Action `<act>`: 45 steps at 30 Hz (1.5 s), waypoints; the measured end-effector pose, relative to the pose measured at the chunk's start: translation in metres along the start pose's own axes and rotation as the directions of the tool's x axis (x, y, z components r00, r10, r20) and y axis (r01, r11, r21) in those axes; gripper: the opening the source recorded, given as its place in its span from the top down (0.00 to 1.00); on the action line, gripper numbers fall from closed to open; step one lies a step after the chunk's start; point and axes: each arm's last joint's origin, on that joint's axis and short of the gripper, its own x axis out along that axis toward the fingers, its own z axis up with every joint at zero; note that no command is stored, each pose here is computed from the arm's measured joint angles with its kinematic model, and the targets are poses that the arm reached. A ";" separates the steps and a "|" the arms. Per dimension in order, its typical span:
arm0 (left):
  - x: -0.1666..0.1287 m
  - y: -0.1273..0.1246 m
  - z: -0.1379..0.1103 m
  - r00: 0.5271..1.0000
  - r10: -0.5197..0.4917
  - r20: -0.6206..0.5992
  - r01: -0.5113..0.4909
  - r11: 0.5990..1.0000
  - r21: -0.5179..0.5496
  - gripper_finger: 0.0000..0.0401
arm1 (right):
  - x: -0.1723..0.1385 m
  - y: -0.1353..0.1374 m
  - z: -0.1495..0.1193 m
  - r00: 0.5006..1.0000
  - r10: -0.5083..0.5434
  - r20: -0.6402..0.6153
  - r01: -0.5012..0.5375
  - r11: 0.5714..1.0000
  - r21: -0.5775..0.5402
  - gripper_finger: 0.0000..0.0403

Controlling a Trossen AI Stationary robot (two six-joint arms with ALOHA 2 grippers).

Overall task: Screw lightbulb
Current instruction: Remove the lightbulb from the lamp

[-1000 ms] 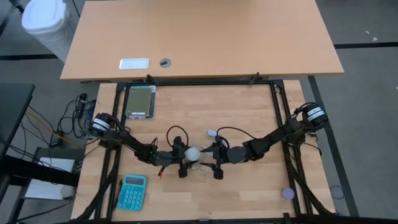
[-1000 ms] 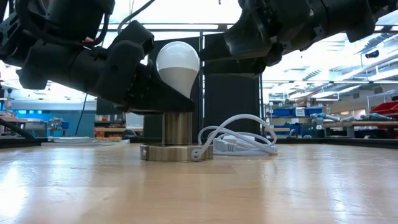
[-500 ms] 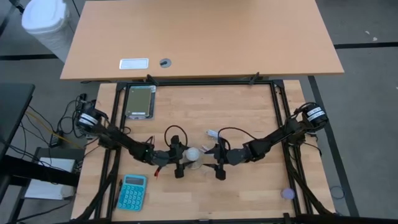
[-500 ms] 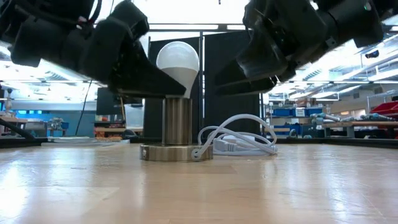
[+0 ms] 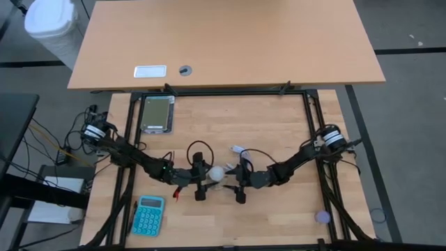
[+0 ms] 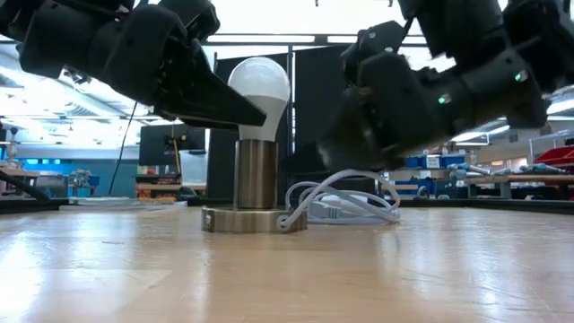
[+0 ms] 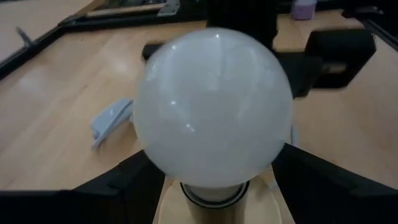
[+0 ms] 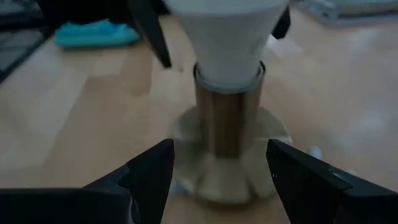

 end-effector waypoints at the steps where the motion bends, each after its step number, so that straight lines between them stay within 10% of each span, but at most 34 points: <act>1: 0.000 0.000 0.001 1.000 -0.004 0.005 0.004 1.000 0.011 0.29 | 0.003 0.000 -0.001 1.000 0.004 0.023 -0.004 1.000 0.002 0.36; 31: 0.000 -0.001 -0.001 1.000 -0.029 -0.011 0.029 0.998 0.055 0.29 | 0.031 -0.005 -0.005 0.998 0.015 0.068 -0.016 1.000 0.017 0.60; 39: -0.001 -0.003 -0.001 0.999 -0.038 -0.011 0.038 0.998 0.057 0.29 | 0.030 -0.004 -0.004 0.997 0.042 0.062 -0.044 0.999 0.027 0.57; 45: -0.001 -0.003 -0.001 0.999 -0.041 -0.008 0.042 0.998 0.056 0.29 | 0.033 -0.009 -0.002 0.996 0.061 0.057 -0.063 0.997 0.038 0.36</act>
